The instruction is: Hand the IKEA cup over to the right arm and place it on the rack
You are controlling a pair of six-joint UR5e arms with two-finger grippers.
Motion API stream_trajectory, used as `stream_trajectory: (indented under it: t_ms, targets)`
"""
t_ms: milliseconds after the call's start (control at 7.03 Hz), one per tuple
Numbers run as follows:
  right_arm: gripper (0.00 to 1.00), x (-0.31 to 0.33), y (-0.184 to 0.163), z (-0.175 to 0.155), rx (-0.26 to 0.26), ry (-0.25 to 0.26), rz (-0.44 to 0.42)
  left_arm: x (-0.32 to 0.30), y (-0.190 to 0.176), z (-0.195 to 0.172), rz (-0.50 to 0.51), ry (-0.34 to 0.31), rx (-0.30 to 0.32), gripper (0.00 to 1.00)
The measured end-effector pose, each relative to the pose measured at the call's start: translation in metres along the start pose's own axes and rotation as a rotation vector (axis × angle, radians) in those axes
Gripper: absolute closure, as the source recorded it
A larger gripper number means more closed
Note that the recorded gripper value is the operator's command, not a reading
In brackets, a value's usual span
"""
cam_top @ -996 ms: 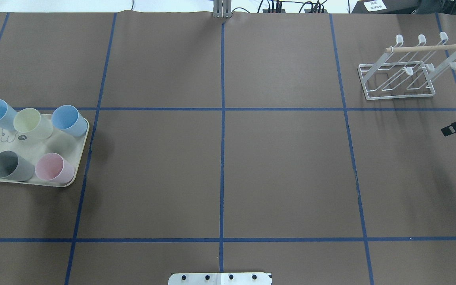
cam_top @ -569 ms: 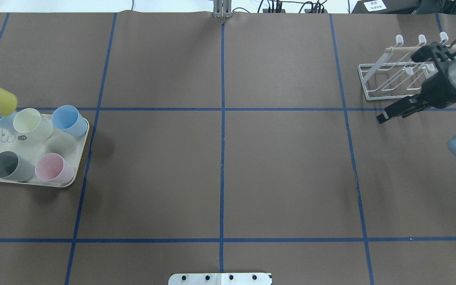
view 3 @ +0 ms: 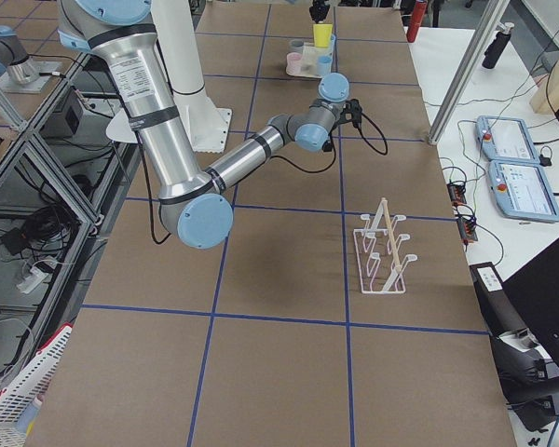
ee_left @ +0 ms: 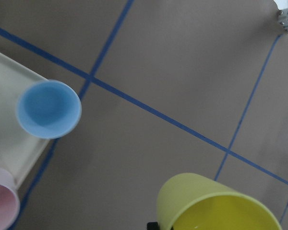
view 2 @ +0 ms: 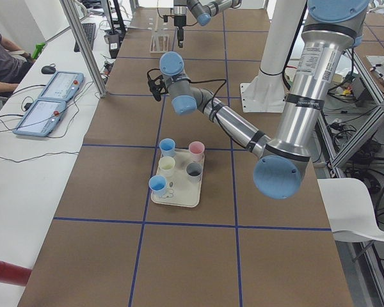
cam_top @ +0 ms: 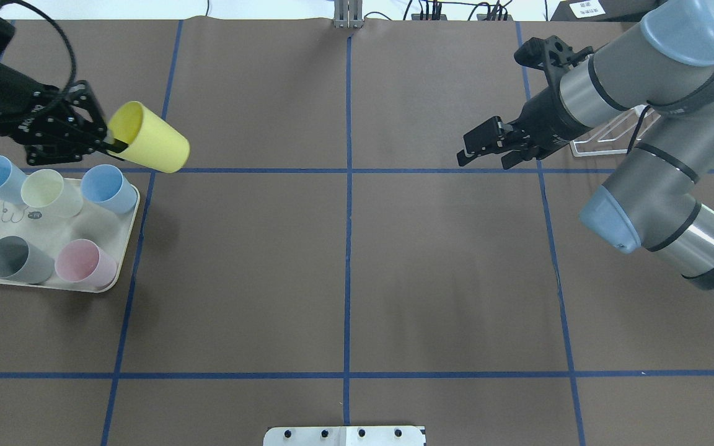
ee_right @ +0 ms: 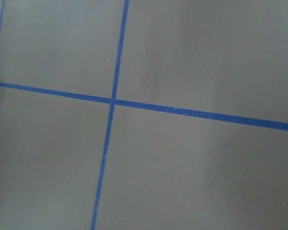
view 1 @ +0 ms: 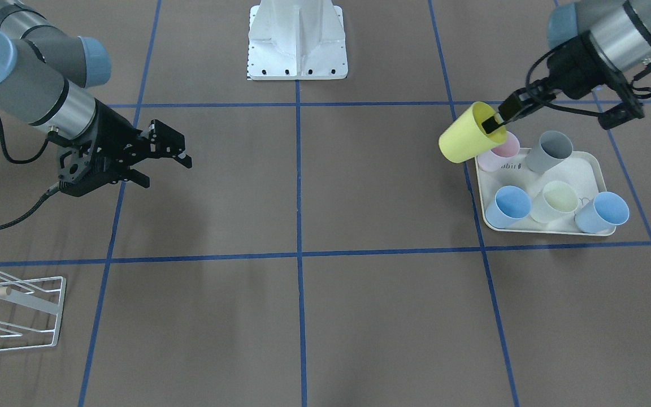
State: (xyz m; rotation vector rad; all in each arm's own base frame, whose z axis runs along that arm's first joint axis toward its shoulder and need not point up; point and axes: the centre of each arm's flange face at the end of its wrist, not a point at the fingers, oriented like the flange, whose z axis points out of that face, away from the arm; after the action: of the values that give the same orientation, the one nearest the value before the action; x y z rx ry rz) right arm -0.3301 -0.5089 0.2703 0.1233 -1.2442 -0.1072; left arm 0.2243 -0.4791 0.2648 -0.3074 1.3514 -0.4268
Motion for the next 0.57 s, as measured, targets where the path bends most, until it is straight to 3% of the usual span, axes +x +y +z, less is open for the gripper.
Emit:
stream_trajectory:
  t_ms: [285, 569]
  targets:
    - [0.01, -0.028, 0.006, -0.007, 0.066, -0.118, 0.1, 0.065, 0.032, 0.043, -0.013, 0.016, -0.087, 1.0]
    - [0.02, -0.048, 0.018, -0.011, 0.134, -0.262, 0.225, 0.122, 0.049, 0.067, -0.034, 0.027, -0.134, 1.0]
